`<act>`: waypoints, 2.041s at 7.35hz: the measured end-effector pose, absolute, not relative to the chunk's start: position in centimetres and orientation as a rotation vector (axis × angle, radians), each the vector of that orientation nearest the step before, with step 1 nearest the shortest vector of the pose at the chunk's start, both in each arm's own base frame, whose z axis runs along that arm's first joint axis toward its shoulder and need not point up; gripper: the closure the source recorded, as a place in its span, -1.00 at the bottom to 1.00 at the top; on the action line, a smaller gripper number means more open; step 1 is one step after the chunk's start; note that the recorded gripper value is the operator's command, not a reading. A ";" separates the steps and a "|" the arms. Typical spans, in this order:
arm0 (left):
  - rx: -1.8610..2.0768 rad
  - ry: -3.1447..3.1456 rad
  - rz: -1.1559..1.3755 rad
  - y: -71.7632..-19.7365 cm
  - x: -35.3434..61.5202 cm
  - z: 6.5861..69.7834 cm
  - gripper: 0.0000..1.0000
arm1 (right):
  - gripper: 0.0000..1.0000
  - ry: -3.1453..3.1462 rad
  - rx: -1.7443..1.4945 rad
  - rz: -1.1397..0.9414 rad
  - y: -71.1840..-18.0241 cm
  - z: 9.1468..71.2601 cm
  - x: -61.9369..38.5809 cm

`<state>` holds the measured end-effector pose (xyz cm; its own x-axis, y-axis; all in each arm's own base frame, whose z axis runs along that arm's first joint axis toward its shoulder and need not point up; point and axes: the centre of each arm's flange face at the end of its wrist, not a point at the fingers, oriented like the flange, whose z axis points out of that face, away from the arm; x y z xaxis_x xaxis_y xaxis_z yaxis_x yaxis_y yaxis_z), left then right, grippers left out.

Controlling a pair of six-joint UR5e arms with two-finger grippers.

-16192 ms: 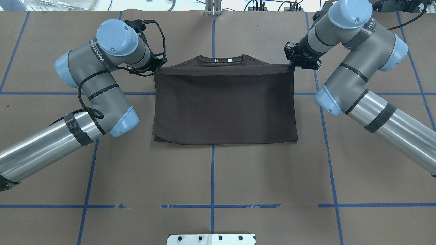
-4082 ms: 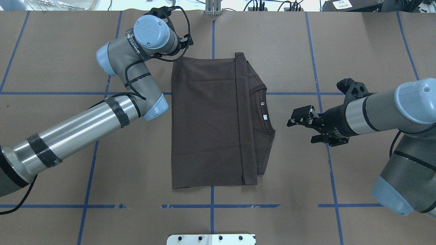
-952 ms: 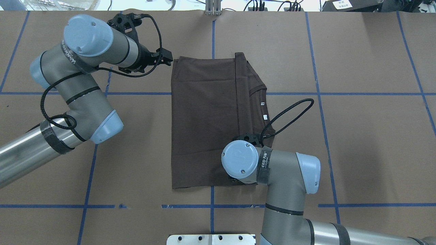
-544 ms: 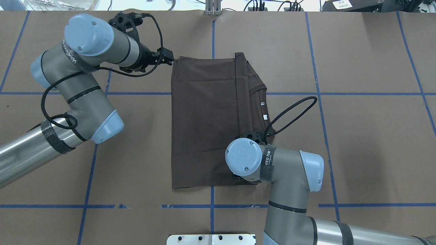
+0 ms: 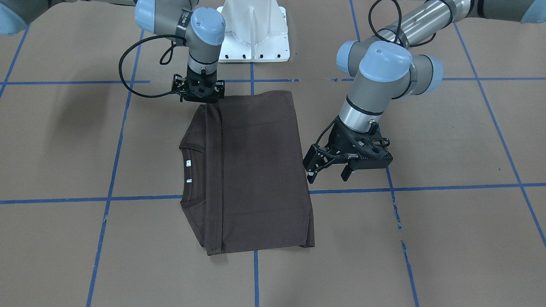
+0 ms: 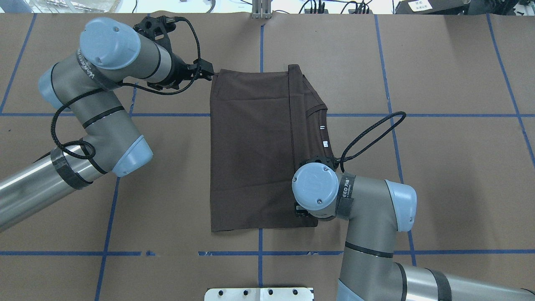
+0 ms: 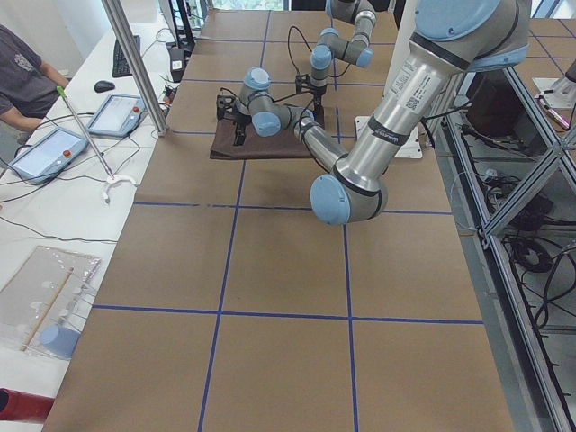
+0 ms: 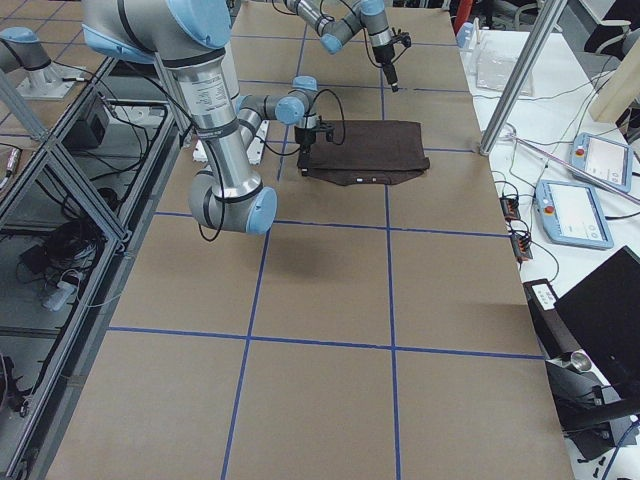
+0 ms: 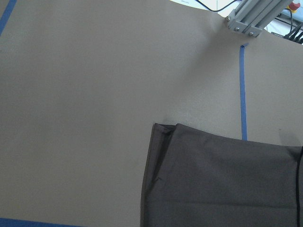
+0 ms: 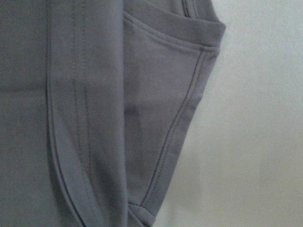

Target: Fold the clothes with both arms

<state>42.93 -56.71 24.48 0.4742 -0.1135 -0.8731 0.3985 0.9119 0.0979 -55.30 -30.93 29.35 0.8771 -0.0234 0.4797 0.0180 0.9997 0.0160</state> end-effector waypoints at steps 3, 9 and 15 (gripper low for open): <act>0.303 1.036 -0.325 -56.7 43.0 24.4 -1.00 | -1.00 -0.483 0.005 -0.019 -30.9 30.7 -54.7; 0.305 1.044 -0.326 -56.7 43.1 23.8 -1.00 | -1.00 -0.461 0.016 -0.025 -33.3 33.2 -51.0; -0.023 1.127 -0.490 -46.9 49.3 24.1 -0.96 | -1.00 -0.826 0.103 -0.025 -36.3 23.5 -45.8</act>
<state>49.29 -46.88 24.11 0.3357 -0.3867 -0.8589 0.3642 0.8942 -0.2603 -45.76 -36.30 23.54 0.6775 -0.0620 0.7329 -0.0181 0.9947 0.1010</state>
